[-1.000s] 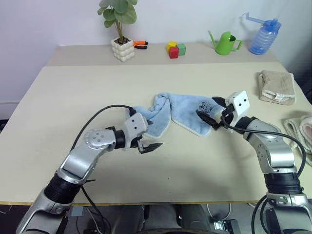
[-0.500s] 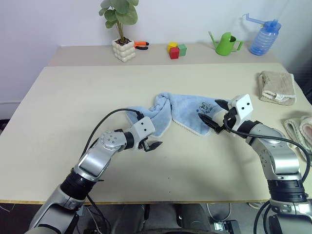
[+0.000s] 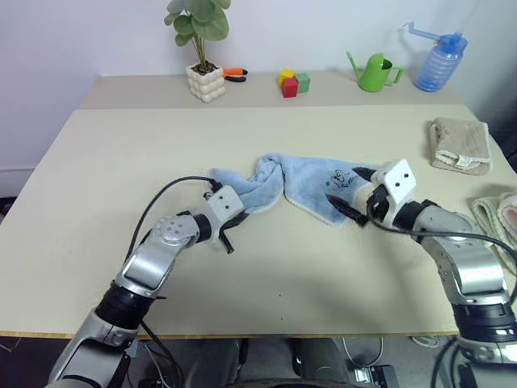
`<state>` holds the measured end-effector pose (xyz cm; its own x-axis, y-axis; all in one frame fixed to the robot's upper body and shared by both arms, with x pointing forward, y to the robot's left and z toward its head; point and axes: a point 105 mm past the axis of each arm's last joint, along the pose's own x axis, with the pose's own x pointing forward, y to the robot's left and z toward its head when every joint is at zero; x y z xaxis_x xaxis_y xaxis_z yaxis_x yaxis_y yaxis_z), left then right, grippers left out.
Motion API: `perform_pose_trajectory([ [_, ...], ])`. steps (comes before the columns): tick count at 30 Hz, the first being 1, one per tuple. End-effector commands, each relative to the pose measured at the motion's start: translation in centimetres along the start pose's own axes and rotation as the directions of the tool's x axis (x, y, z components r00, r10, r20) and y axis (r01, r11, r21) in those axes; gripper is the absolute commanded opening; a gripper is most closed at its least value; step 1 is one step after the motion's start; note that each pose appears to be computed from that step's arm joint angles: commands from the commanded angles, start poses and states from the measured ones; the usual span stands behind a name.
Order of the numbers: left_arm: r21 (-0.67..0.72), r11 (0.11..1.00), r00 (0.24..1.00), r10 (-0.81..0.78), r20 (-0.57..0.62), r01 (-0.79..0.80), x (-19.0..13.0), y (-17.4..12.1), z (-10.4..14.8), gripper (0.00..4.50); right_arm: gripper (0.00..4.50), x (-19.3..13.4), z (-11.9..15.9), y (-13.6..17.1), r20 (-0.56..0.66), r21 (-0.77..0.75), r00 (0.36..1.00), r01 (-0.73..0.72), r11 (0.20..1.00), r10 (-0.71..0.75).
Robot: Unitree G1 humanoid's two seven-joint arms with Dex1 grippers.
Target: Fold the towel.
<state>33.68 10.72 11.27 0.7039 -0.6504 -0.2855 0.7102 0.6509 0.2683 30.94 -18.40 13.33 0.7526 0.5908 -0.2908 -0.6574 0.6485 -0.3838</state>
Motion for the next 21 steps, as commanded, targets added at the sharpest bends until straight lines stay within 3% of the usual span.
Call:
perform_pose_trajectory([
  [1,0.053,0.998,0.994,0.040,0.100,-0.045,-1.7,1.3,2.7,0.06,4.50,0.0,0.2,1.5,-0.021,-0.099,0.998,-0.053,0.994,0.051],
  [15,0.062,0.996,0.995,0.057,0.083,-0.062,-2.3,1.6,2.0,0.06,4.50,-0.2,-3.8,-0.6,-0.186,-0.365,0.980,-0.002,0.931,-0.071],
  [18,0.063,0.996,0.995,0.054,0.082,-0.060,-2.3,1.5,1.9,0.00,3.78,-0.1,-3.9,-0.9,-0.181,-0.380,0.980,0.012,0.925,-0.088],
  [21,0.068,0.996,0.996,0.051,0.077,-0.056,-2.3,1.4,1.7,0.00,2.33,0.0,-3.9,-1.2,-0.173,-0.395,0.980,0.023,0.918,-0.099],
])
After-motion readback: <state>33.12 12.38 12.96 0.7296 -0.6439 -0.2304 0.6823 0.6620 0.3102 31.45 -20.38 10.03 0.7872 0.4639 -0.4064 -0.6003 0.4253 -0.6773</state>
